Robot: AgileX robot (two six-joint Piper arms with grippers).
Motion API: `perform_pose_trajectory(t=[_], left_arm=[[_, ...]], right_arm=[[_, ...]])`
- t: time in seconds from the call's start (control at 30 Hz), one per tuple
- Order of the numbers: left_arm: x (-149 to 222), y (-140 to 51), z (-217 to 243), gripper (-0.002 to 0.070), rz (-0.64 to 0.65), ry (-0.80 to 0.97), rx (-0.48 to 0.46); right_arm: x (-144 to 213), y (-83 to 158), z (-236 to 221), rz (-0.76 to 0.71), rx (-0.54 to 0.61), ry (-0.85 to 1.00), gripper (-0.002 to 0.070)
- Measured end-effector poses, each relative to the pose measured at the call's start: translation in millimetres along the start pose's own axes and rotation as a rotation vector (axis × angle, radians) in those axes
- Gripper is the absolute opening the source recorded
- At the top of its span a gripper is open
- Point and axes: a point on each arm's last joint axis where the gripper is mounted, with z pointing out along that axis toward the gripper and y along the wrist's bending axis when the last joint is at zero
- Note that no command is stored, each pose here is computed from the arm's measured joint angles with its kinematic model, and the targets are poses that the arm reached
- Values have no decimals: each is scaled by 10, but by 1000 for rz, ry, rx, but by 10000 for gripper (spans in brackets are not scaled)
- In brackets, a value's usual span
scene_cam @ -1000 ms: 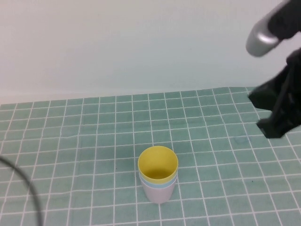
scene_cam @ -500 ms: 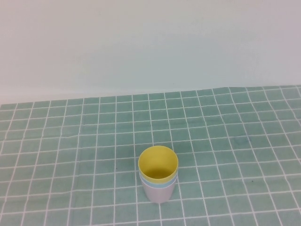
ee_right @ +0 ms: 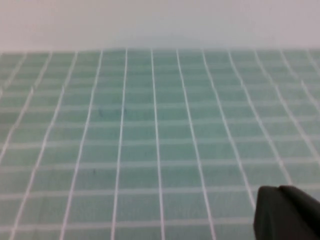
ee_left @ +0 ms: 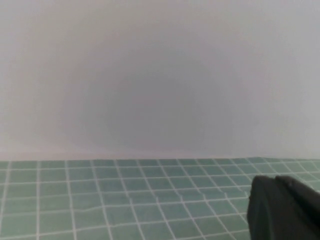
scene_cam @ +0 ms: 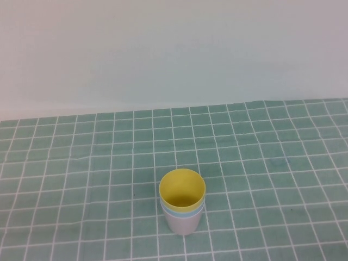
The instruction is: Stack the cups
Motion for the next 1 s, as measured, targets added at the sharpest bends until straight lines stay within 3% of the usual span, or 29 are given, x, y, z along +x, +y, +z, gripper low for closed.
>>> perform_pose_trajectory(t=[0.07, 0.23, 0.47, 0.6, 1.0], left_arm=[[221, -7, 84, -1, 3, -27, 40], [498, 81, 158, -1, -63, -53, -26], [701, 145, 147, -1, -42, 147, -123], [802, 203, 117, -1, -139, 252, -204], [807, 220, 111, -1, -66, 260, -243]], right_arm=[[136, -1, 48, 0, 0, 32, -1], [386, 1, 143, 6, -4, 110, -1], [392, 10, 131, 19, -18, 4, -1], [388, 14, 130, 29, -22, -10, -1], [388, 14, 130, 31, -23, -10, -1]])
